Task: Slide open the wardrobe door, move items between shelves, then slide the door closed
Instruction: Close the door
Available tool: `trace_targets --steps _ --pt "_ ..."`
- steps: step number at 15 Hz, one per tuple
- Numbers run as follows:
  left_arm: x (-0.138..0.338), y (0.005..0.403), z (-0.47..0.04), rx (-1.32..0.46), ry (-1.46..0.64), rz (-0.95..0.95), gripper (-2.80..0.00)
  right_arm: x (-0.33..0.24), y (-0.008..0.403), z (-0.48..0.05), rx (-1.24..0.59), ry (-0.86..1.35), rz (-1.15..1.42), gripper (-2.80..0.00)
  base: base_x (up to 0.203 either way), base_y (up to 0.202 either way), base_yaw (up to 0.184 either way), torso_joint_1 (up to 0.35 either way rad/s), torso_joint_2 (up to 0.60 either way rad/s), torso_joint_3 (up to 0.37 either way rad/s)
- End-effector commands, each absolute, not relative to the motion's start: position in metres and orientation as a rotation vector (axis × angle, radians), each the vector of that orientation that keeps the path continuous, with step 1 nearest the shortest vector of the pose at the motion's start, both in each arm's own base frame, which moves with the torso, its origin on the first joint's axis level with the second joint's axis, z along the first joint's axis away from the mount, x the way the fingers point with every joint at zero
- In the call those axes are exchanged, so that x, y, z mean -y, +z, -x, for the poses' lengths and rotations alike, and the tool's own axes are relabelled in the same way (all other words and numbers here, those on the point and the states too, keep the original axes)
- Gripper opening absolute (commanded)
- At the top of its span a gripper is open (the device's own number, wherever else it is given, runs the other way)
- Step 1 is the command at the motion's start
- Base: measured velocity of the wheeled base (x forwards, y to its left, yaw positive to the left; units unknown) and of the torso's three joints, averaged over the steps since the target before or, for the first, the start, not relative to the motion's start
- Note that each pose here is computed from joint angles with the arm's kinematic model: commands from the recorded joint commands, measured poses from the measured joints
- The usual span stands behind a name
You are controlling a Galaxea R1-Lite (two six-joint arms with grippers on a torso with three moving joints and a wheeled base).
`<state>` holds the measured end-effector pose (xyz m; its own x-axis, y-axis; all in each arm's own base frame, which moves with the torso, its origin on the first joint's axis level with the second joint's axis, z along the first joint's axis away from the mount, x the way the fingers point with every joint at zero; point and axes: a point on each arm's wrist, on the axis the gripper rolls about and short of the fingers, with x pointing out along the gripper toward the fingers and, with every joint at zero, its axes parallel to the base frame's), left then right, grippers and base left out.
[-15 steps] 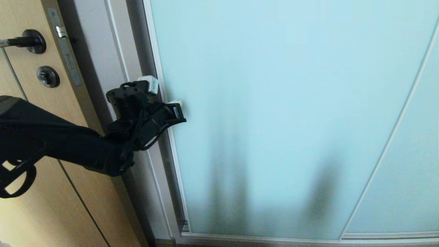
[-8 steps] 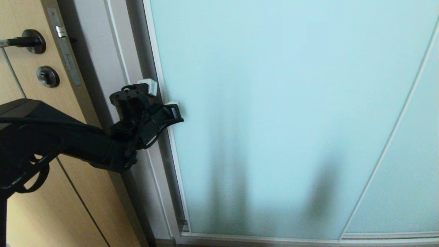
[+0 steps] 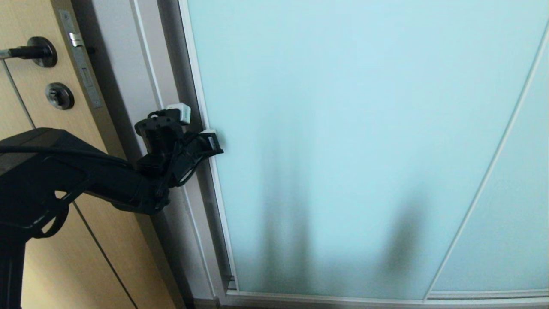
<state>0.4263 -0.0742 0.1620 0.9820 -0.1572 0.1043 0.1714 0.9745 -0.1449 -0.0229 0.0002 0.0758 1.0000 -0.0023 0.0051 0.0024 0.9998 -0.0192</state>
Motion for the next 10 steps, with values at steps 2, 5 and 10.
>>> trace_targets --steps 2,5,10 --pt "0.075 0.161 -0.425 0.094 -0.170 0.157 -2.80 0.000 0.076 0.023 0.004 -0.002 0.020 -2.80 0.000 0.000 0.000 0.000 0.00 0.000" --pt "0.084 0.162 -0.421 0.105 -0.192 0.159 -2.80 0.000 0.076 0.023 0.004 -0.002 0.020 -2.80 0.000 0.000 0.000 0.000 0.00 0.000" --pt "0.096 0.172 -0.416 0.125 -0.222 0.164 -2.80 0.000 0.076 0.023 0.004 -0.002 0.020 -2.80 0.000 0.000 0.000 0.000 0.00 0.000"
